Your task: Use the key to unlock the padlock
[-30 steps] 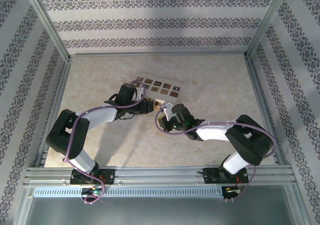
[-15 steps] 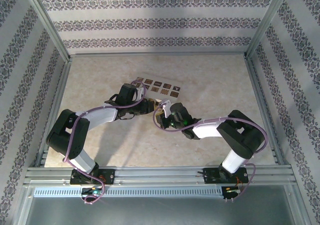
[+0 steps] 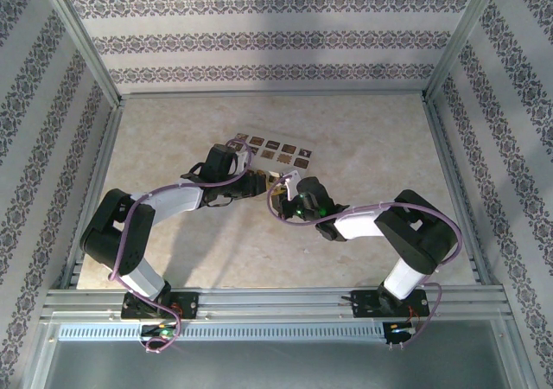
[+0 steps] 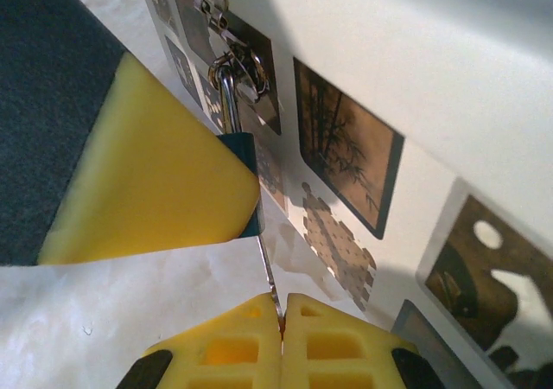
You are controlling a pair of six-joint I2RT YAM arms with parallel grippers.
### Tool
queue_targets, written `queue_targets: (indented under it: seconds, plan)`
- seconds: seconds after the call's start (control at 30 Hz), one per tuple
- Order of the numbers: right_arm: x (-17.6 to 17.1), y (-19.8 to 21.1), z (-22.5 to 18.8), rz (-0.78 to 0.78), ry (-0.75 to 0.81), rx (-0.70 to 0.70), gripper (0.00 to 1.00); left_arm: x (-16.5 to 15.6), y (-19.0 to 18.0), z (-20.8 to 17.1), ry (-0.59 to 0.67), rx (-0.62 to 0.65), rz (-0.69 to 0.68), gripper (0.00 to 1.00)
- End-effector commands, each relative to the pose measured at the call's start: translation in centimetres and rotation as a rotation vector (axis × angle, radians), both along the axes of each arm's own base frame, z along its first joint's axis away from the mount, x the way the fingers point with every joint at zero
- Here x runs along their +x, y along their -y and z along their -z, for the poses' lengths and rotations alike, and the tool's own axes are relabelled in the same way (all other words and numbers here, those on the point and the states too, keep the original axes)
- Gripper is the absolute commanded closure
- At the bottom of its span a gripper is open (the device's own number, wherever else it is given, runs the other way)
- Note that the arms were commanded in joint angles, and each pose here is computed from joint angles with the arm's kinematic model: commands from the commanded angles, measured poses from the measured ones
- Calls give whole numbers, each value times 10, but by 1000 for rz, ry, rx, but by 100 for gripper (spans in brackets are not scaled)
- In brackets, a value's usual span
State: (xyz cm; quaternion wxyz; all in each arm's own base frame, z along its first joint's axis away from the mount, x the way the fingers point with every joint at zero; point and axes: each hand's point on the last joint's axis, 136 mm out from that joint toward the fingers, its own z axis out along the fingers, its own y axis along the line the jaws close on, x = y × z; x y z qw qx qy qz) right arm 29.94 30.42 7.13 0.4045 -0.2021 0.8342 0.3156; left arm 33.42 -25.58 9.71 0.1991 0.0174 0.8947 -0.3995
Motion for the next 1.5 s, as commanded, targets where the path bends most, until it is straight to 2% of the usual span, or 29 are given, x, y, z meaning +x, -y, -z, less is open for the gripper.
queue_targets:
  seconds: [0.0,0.43,1.47]
  plan:
    - [6,3,-4,28,14,27,100,6,12,-19,56,-40,20,76]
    - [3,-3,-8,-9,18,53,100,5,13,-17,50,-46,20,76]
    - [29,-18,-47,-12,126,185,100,2,17,-15,32,-59,27,76]
